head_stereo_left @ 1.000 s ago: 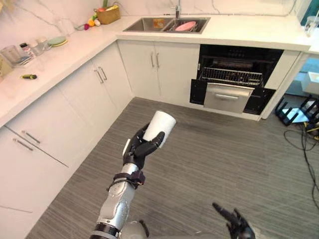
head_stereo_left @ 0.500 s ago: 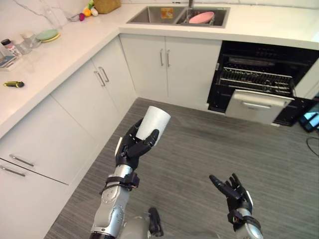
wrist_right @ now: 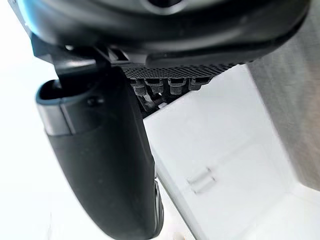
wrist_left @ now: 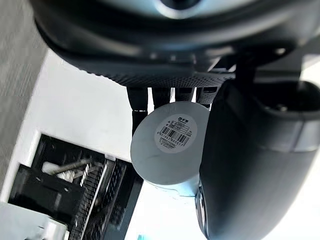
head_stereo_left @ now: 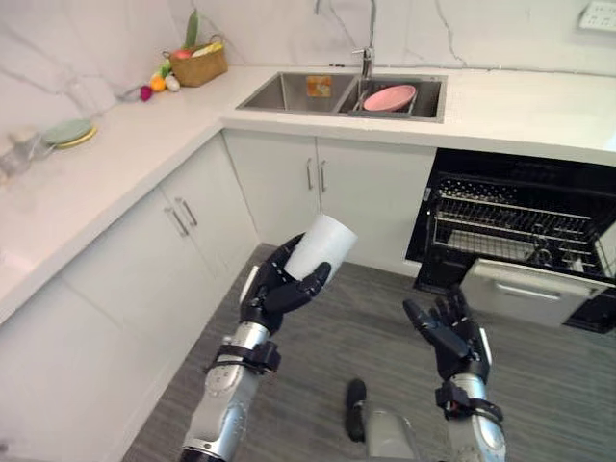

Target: Walk over to the sink, pick up the cup, carry it to the dishwasher, place the cup inside the dishwasher, then close the dishwasher door

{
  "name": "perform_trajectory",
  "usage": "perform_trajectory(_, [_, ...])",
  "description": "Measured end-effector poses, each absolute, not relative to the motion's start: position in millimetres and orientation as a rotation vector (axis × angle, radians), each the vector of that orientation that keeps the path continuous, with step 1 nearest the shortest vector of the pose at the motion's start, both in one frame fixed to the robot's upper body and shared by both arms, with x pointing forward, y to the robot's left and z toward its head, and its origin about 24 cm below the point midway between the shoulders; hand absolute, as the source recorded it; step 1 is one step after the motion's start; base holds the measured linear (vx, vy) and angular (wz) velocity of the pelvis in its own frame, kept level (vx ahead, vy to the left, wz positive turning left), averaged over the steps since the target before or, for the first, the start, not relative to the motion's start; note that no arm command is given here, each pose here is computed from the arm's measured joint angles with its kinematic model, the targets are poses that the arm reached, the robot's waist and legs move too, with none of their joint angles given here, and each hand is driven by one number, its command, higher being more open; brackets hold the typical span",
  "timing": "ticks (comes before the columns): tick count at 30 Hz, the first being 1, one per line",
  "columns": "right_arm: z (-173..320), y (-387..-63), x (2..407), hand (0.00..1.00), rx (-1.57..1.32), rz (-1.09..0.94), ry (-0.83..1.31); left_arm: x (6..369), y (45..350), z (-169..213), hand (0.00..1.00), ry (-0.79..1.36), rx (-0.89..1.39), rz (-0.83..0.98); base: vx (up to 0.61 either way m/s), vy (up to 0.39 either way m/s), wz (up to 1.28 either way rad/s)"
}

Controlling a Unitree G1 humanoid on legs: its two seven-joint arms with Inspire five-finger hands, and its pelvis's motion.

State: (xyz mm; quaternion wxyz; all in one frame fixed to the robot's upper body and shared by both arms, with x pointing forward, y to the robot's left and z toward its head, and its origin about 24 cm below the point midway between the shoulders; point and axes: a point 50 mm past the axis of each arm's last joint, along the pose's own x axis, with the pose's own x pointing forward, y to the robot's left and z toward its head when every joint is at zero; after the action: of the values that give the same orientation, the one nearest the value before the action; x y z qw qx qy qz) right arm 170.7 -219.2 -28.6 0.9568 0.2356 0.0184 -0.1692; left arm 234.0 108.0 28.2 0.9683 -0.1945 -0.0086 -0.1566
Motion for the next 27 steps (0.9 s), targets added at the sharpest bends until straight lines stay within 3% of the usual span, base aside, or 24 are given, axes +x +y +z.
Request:
perform_trajectory(6, [39.0, -233.1, 171.4, 1.00, 0.457, -0.409, -0.303, 232.4, 80.9, 34.7, 0.00, -0.048, -0.403, -0.372, 0.48, -0.169, -0.33])
perform_trajectory(12, [87.6, -221.5, 183.9, 1.00, 0.470, -0.303, -0.539, 228.9, 92.0, 71.6, 0.00, -0.255, -0.438, -0.325, 0.37, 0.008, -1.10])
perform_trajectory(16, [76.8, -225.2, 201.6, 1.00, 0.431, -0.271, -0.474, 228.0, 90.0, 86.1, 0.00, -0.327, -0.462, -0.320, 0.52, 0.260, -1.20])
perform_trajectory(20, [64.2, -234.4, 201.2, 1.00, 0.447, -0.320, -0.430, 229.6, 98.5, 76.1, 0.00, -0.285, -0.422, -0.281, 0.58, 0.367, -1.12])
perform_trajectory(24, [58.0, -248.3, 199.3, 1.00, 0.440, -0.382, -0.415, 232.6, 105.2, 71.4, 0.00, -0.266, -0.403, -0.254, 0.44, 0.322, -0.31])
perform_trajectory(27, [47.3, -239.9, 200.2, 1.00, 0.480, -0.388, -0.364, 232.8, 112.6, 73.7, 0.00, -0.279, -0.360, -0.246, 0.32, 0.203, -0.36])
